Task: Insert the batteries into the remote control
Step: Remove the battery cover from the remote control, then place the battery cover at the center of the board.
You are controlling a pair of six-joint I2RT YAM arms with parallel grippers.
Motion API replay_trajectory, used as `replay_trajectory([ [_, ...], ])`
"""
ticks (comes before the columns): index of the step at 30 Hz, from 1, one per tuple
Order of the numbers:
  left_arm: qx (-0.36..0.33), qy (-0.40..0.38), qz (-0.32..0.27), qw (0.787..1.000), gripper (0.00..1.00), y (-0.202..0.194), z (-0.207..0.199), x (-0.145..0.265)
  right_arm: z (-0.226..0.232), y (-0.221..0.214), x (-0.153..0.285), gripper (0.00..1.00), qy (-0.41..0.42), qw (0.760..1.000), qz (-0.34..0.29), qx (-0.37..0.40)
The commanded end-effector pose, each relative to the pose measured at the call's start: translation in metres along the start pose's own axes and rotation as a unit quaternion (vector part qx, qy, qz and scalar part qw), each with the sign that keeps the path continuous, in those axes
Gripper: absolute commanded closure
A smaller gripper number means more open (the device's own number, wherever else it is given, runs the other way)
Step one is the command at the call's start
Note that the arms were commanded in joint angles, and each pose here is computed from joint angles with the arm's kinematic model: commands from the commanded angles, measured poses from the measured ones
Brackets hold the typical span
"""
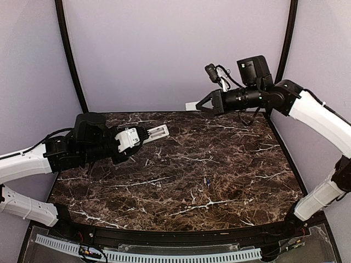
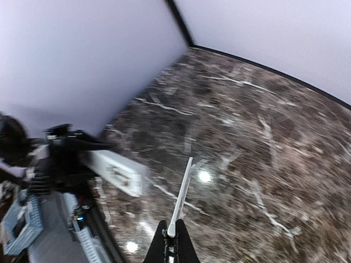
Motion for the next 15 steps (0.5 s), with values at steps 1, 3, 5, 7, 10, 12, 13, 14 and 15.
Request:
replay_trajectory([
  [1,0.040,0.017,-0.003,0.999,1.00,-0.003,0.004,0.010,-0.082,-0.083,-0.005,1.00,-0.321,0.919,0.230,-0.007],
  [3,0.049,0.016,-0.002,0.999,1.00,-0.005,0.003,0.011,-0.104,-0.122,-0.011,1.00,-0.383,0.862,0.333,0.002],
  [5,0.051,0.013,0.000,0.999,1.00,-0.009,0.000,0.009,-0.117,-0.157,-0.023,1.00,-0.399,0.816,0.417,0.006],
  [7,0.053,0.012,-0.003,0.999,1.00,-0.011,-0.002,0.008,-0.129,-0.189,-0.035,1.00,-0.402,0.779,0.481,0.011],
  [10,0.058,0.010,-0.009,0.998,1.00,-0.010,-0.002,0.008,-0.138,-0.223,-0.048,1.00,-0.398,0.741,0.540,0.018],
  [12,0.060,0.006,-0.013,0.998,1.00,-0.011,-0.003,0.009,-0.143,-0.238,-0.054,1.00,-0.395,0.727,0.561,0.019],
  [13,0.061,0.005,-0.016,0.998,1.00,-0.011,-0.004,0.010,-0.143,-0.241,-0.056,1.00,-0.394,0.724,0.566,0.021],
  [14,0.060,0.004,-0.017,0.998,1.00,-0.012,-0.004,0.010,-0.145,-0.245,-0.057,1.00,-0.394,0.720,0.571,0.021],
  [15,0.061,0.003,-0.021,0.998,1.00,-0.012,-0.005,0.012,-0.146,-0.250,-0.059,1.00,-0.392,0.716,0.576,0.021],
])
Point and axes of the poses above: each gripper's point midway between its finger pads, its own x axis back along the fingers, its own z axis along the line the jaws close on, y = z × x, the point moved 7 cm from there along x, back along the fingers, and after that the axes turned 13 degrees about x, right-handed, at the moved point
